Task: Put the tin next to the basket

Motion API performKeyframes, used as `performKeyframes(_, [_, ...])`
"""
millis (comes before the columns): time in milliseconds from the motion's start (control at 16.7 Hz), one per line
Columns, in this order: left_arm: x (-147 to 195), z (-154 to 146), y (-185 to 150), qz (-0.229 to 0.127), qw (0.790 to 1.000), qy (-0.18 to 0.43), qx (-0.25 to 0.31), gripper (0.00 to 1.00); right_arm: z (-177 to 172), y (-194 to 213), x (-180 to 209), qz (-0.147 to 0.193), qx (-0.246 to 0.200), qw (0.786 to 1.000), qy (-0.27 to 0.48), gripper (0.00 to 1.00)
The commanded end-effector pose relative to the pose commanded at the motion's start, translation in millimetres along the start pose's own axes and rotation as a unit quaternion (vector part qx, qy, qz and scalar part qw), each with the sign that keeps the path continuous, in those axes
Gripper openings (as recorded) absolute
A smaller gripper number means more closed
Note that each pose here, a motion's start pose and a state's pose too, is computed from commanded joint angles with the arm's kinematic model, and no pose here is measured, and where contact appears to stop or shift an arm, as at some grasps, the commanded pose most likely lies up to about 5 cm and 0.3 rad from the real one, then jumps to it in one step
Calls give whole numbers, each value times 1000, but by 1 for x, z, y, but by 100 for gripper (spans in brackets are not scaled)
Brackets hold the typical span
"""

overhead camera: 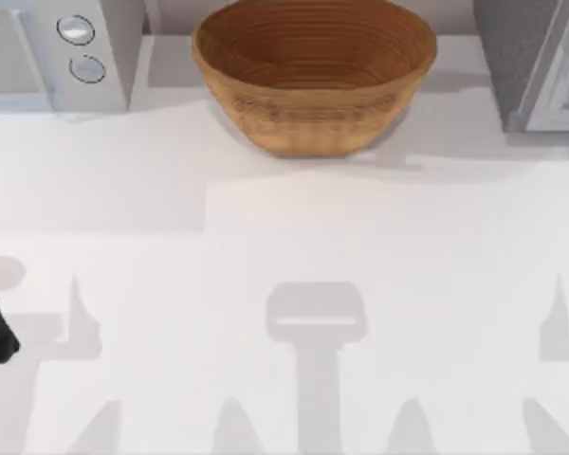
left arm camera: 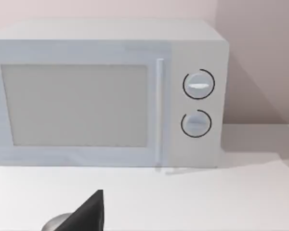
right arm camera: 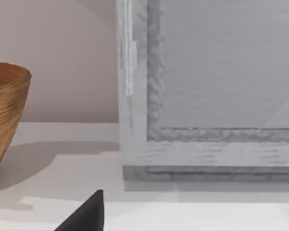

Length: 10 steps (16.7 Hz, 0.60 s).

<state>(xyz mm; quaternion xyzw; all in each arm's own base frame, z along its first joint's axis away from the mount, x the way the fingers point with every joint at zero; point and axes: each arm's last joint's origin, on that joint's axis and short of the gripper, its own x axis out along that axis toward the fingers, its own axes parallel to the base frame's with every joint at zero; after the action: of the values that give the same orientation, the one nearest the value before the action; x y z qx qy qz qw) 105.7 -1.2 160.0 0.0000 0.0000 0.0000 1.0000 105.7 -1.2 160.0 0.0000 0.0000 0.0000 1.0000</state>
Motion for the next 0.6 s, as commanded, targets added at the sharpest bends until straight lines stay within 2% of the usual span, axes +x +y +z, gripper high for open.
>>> performKeyframes(300, [1,7,1,3,999,28,16,100,0,0,0,0,0,1000,0,100])
performKeyframes(600, [16,48,5,5,985,146,88,100,0,0,0,0,0,1000,0,100])
